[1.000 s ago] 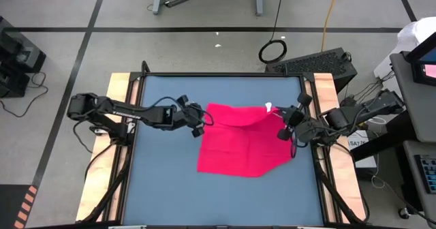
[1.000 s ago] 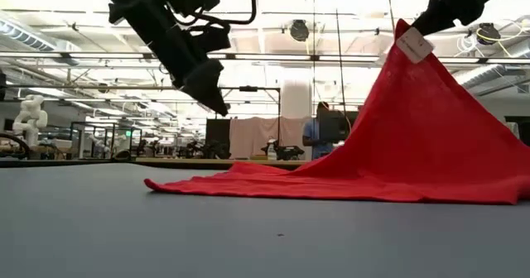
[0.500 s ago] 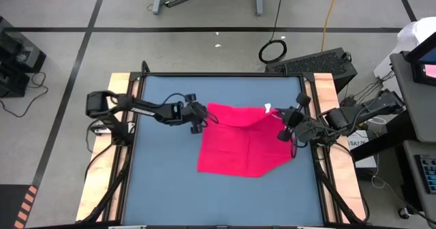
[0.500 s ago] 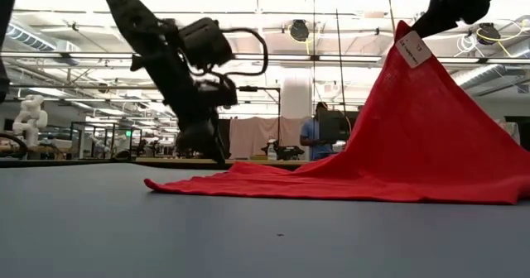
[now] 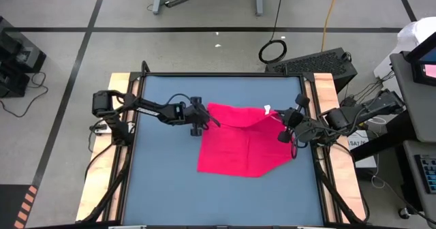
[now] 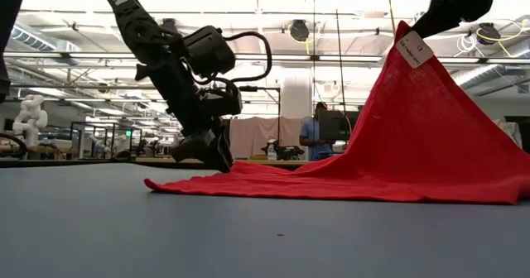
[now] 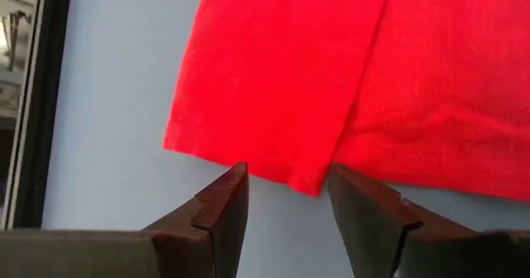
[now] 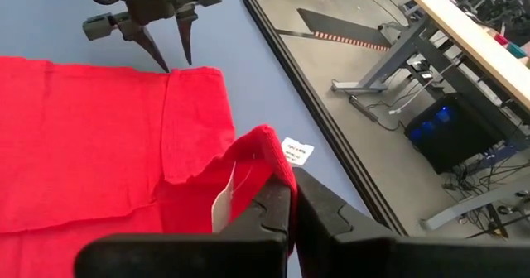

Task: Roll towel
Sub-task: Fold the red towel

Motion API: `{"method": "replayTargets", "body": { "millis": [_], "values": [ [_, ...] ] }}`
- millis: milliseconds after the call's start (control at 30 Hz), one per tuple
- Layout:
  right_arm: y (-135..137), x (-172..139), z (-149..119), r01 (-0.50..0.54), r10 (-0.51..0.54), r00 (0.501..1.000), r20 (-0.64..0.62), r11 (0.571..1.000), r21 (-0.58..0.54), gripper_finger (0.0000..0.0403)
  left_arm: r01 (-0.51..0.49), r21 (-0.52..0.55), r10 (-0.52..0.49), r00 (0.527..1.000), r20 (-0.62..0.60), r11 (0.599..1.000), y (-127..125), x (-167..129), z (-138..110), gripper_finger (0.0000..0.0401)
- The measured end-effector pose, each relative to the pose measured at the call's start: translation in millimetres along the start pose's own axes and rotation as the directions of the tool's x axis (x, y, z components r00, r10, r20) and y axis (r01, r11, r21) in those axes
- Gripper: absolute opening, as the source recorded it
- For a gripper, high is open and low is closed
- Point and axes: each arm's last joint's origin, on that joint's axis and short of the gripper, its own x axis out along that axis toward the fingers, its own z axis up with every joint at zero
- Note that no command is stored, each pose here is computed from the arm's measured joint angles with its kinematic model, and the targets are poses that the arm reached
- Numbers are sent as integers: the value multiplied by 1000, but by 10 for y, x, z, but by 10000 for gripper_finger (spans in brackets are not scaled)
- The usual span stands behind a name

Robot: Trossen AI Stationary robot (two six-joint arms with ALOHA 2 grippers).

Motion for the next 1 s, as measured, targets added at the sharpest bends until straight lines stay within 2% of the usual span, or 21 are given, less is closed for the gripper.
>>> {"method": "replayTargets", "body": {
  "millis": [133, 233, 333, 467, 533, 667, 833, 1000],
  "values": [
    [0, 0, 0, 0, 0, 1000, 0, 1000, 11, 0, 47, -2, -47, 999, 6, 999, 31, 74, -43, 172],
    [2, 0, 0, -2, 2, 1000, -1, 1000, 11, 0, 46, -1, -46, 999, 6, 999, 41, 113, -56, 160],
    [2, 0, -1, -4, 4, 1000, -1, 1000, 11, 0, 51, -3, -51, 999, 13, 999, 55, 124, -62, 119],
    [9, 0, -2, -27, 27, 1000, -7, 1000, 15, 0, 58, -7, -58, 998, 9, 998, 53, 130, -71, 32],
    [12, -1, -3, -35, 35, 999, -9, 999, 33, 0, 55, -28, -54, 998, 8, 998, 43, 116, -64, 10],
    [31, 1, -8, -89, 91, 996, -26, 994, 61, 0, 42, -35, -42, 999, -5, 999, 9, 26, -38, 8],
    [81, 20, -18, -159, 164, 985, -61, 984, 78, 0, 2, -40, -1, 1000, 3, 999, -33, -233, 65, 4],
    [137, 46, -39, -222, 231, 967, -109, 971, 91, 0, 16, -72, -12, 999, 50, 997, -94, -493, 156, 2]
  ]
}}
